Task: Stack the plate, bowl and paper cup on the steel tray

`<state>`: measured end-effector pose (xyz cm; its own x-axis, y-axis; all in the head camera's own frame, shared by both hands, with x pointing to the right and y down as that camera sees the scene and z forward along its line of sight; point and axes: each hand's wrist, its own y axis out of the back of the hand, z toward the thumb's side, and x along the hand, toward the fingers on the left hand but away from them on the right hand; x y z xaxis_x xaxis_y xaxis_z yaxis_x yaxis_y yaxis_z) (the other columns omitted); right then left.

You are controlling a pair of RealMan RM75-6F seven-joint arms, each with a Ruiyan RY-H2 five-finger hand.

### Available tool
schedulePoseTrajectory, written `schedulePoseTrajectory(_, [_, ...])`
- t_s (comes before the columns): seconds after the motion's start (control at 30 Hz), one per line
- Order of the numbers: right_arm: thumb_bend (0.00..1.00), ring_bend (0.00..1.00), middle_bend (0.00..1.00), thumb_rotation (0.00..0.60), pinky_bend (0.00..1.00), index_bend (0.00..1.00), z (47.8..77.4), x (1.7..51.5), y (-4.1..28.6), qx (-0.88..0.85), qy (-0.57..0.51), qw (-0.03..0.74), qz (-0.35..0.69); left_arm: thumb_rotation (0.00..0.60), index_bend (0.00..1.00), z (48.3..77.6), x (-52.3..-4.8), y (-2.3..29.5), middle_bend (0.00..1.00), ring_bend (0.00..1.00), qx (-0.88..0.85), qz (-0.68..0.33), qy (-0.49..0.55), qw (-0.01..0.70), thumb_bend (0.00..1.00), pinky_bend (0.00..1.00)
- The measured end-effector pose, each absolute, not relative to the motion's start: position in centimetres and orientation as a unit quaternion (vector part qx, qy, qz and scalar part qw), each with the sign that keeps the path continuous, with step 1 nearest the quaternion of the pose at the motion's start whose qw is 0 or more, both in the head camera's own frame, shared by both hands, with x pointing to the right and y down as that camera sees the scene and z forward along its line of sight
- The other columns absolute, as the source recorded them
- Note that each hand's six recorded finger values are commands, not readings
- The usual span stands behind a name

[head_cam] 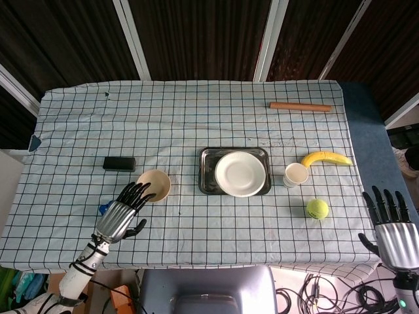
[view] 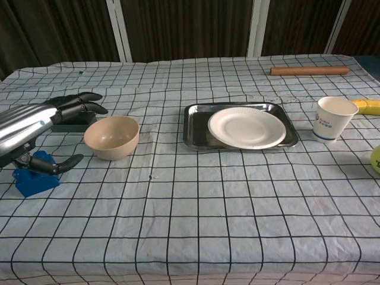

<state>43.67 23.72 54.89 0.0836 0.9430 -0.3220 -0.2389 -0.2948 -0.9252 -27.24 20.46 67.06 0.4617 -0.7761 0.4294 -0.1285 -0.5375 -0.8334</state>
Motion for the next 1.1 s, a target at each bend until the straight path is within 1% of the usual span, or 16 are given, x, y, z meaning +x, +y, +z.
schedulePoseTrajectory(0.1, [0.03,0.00,0.00,0.600,0.00,0.00,54.8,44.0,23.8,-0.545,-0.327,0.494,0.593,0.600,0.21,68.8,-27.0,20.1,0.00,0.00,-0.745,-0.456,0.287,0.394,0.39,0.00])
schedulePoseTrajectory(0.23, [0.03,0.00,0.00,0.600,0.00,0.00,54.5,44.4,23.9,-0.545,-0.332,0.491,0.592,0.600,0.28,70.6,-26.9,19.8,0.00,0.00,-0.727,-0.480,0.281,0.404,0.39,0.00])
schedulePoseTrajectory(0.3, [0.03,0.00,0.00,0.600,0.00,0.00,54.4,44.5,24.0,-0.546,-0.333,0.490,0.592,0.600,0.31,71.3,-26.6,19.7,0.00,0.00,-0.722,-0.485,0.279,0.408,0.40,0.00])
schedulePoseTrajectory(0.47, [0.03,0.00,0.00,0.600,0.00,0.00,53.9,44.8,24.3,-0.546,-0.336,0.490,0.591,0.600,0.43,72.4,-26.2,19.2,0.00,0.00,-0.713,-0.489,0.280,0.417,0.41,0.00])
schedulePoseTrajectory(0.5, [0.03,0.00,0.00,0.600,0.00,0.00,53.9,44.9,24.3,-0.546,-0.337,0.490,0.591,0.600,0.46,72.6,-26.0,19.1,0.01,0.00,-0.712,-0.488,0.283,0.418,0.42,0.00])
schedulePoseTrajectory(0.6, [0.03,0.00,0.00,0.600,0.00,0.00,53.8,45.1,24.3,-0.545,-0.340,0.486,0.592,0.600,0.51,73.2,-25.6,18.8,0.03,0.00,-0.711,-0.487,0.289,0.417,0.45,0.00])
schedulePoseTrajectory(0.73, [0.03,0.00,0.00,0.600,0.00,0.00,53.8,45.5,24.3,-0.544,-0.343,0.481,0.595,0.600,0.58,73.9,-25.1,18.4,0.05,0.00,-0.712,-0.485,0.299,0.411,0.46,0.00])
schedulePoseTrajectory(0.87, [0.03,0.00,0.00,0.600,0.00,0.00,53.8,46.0,24.3,-0.542,-0.345,0.477,0.599,0.600,0.65,74.3,-24.7,18.1,0.10,0.00,-0.713,-0.481,0.310,0.405,0.48,0.00])
schedulePoseTrajectory(0.97, [0.03,0.00,0.00,0.600,0.00,0.00,53.7,46.3,24.4,-0.542,-0.347,0.474,0.601,0.600,0.67,74.2,-24.3,17.9,0.12,0.00,-0.719,-0.470,0.325,0.396,0.48,0.00])
schedulePoseTrajectory(1.1, [0.03,0.00,0.00,0.600,0.00,0.00,53.7,46.7,24.4,-0.541,-0.351,0.471,0.602,0.600,0.68,73.7,-23.7,17.6,0.12,0.00,-0.728,-0.446,0.351,0.385,0.48,0.00])
